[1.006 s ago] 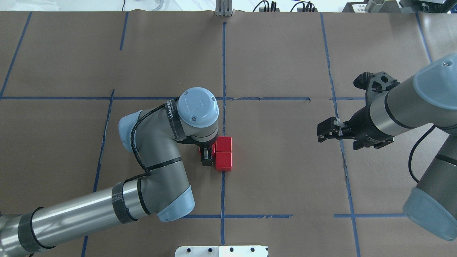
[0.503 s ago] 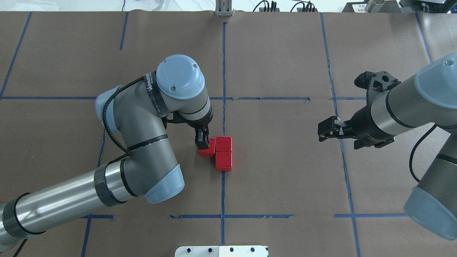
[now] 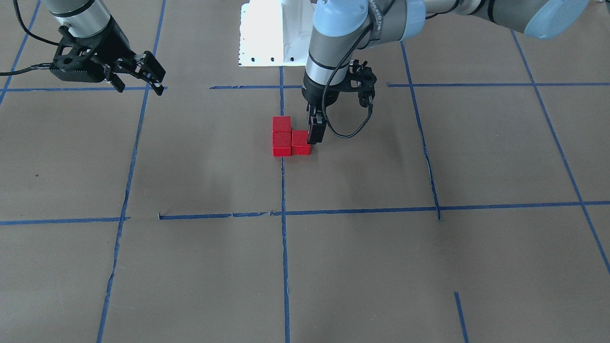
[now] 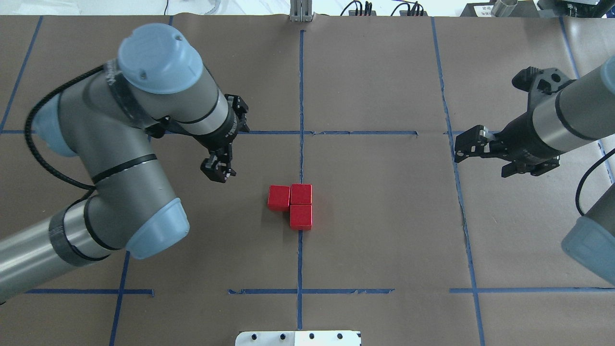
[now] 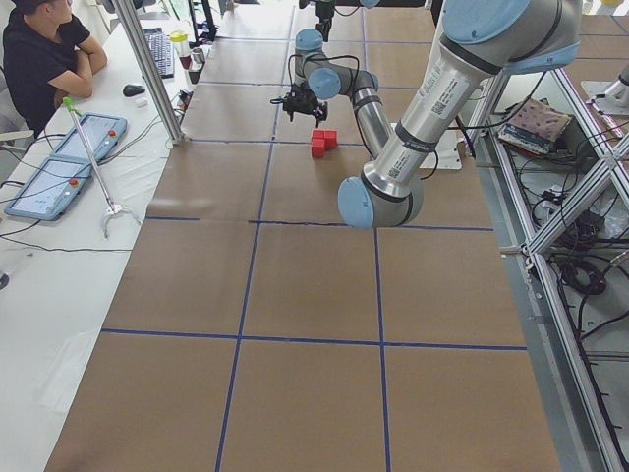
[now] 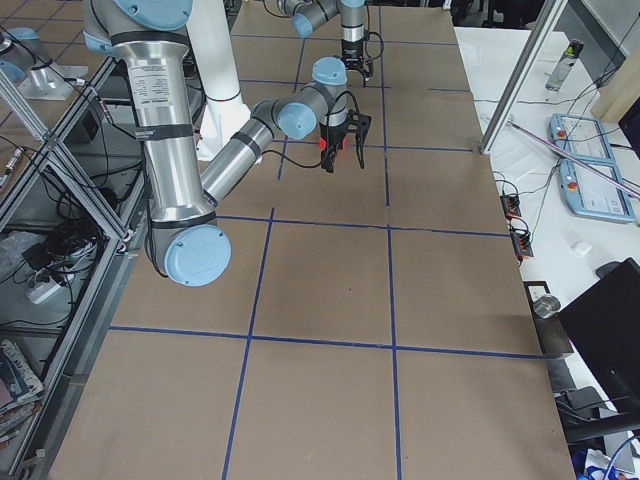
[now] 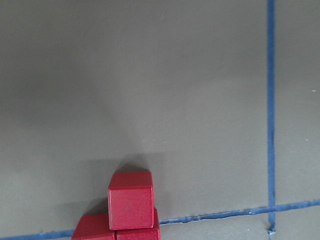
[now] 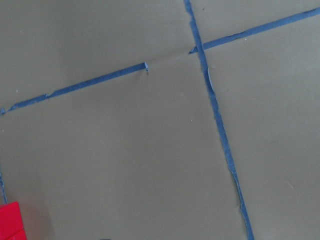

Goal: Form red blocks into L shape at center

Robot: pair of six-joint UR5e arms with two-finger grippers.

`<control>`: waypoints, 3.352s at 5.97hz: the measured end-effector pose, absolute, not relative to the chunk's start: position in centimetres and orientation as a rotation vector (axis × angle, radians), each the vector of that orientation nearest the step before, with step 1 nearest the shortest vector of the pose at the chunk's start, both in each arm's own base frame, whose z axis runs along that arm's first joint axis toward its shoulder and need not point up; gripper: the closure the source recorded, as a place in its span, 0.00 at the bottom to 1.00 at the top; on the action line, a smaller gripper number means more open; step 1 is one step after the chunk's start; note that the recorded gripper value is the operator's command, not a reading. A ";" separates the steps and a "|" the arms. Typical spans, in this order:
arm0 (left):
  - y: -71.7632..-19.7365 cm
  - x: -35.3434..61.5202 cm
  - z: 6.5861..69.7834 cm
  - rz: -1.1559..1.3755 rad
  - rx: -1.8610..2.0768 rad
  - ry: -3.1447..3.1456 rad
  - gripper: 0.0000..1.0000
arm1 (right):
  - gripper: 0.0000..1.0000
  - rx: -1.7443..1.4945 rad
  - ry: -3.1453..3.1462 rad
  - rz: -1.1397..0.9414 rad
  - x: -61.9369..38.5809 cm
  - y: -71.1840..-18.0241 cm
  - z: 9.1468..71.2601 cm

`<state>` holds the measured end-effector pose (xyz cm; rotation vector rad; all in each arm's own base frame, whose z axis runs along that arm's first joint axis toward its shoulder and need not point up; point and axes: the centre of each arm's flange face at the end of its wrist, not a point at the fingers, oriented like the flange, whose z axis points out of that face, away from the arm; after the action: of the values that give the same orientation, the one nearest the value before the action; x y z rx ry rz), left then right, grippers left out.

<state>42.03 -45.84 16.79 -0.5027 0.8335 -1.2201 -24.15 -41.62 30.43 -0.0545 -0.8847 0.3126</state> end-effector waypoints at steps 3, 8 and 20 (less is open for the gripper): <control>-47.9 30.6 26.3 -0.916 -0.288 0.818 0.00 | 0.00 -0.029 -0.866 0.218 -15.0 -49.1 38.3; -53.2 1.7 45.7 -0.297 0.001 0.786 0.00 | 0.00 0.040 -0.825 0.163 -0.5 -47.0 49.0; -45.9 -8.0 64.6 0.067 -0.051 0.794 0.00 | 0.00 -0.030 -0.845 0.029 2.3 -41.5 58.8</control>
<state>-7.97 -45.87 64.64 -0.0506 0.7940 0.0672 2.35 -41.54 58.78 -0.0300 -0.8449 0.0286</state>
